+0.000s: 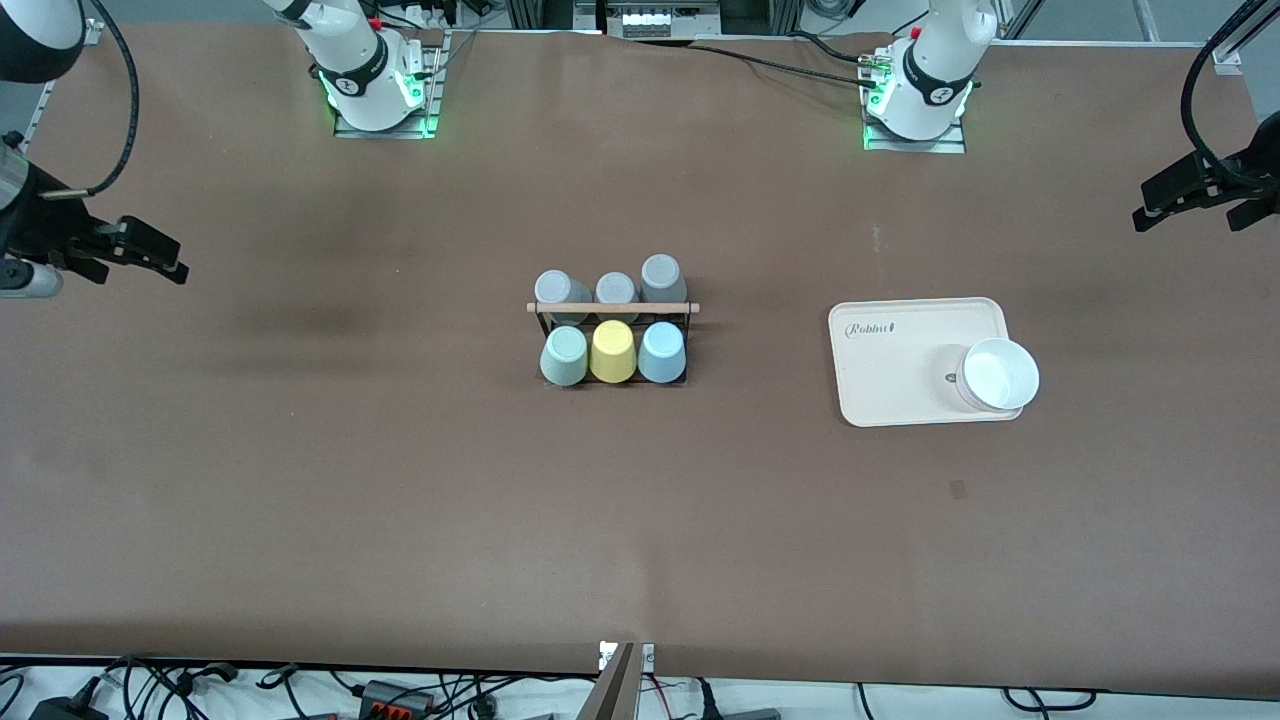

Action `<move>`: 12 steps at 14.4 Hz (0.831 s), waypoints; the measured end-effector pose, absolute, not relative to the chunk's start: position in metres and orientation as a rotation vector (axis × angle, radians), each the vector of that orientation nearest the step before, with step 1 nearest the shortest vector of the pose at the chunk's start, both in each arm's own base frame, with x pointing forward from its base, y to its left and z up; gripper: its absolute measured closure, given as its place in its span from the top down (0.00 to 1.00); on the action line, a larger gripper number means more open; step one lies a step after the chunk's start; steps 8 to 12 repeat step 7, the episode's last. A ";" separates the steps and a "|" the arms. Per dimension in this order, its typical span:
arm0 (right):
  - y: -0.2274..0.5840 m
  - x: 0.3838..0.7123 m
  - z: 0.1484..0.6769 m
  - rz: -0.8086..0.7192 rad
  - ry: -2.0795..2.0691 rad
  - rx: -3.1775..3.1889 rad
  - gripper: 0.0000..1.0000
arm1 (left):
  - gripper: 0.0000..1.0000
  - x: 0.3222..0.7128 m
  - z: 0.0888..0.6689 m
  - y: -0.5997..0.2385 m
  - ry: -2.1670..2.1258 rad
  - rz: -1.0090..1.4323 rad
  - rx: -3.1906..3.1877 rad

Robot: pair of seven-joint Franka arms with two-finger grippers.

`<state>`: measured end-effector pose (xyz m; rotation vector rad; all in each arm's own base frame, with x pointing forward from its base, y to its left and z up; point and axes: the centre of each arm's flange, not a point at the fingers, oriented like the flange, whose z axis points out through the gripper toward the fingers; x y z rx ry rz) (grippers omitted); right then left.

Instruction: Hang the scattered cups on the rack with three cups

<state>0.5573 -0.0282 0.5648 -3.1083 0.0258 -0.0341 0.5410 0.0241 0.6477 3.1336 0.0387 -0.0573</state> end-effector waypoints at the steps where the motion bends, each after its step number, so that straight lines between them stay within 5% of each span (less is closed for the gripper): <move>1: -0.028 0.555 0.567 -0.027 0.026 -3.108 1.00 | 1.00 0.541 0.648 0.024 0.039 -0.056 3.134; 12: -0.025 0.552 0.569 -0.019 0.016 -3.108 1.00 | 1.00 0.541 0.648 0.025 0.042 -0.054 3.134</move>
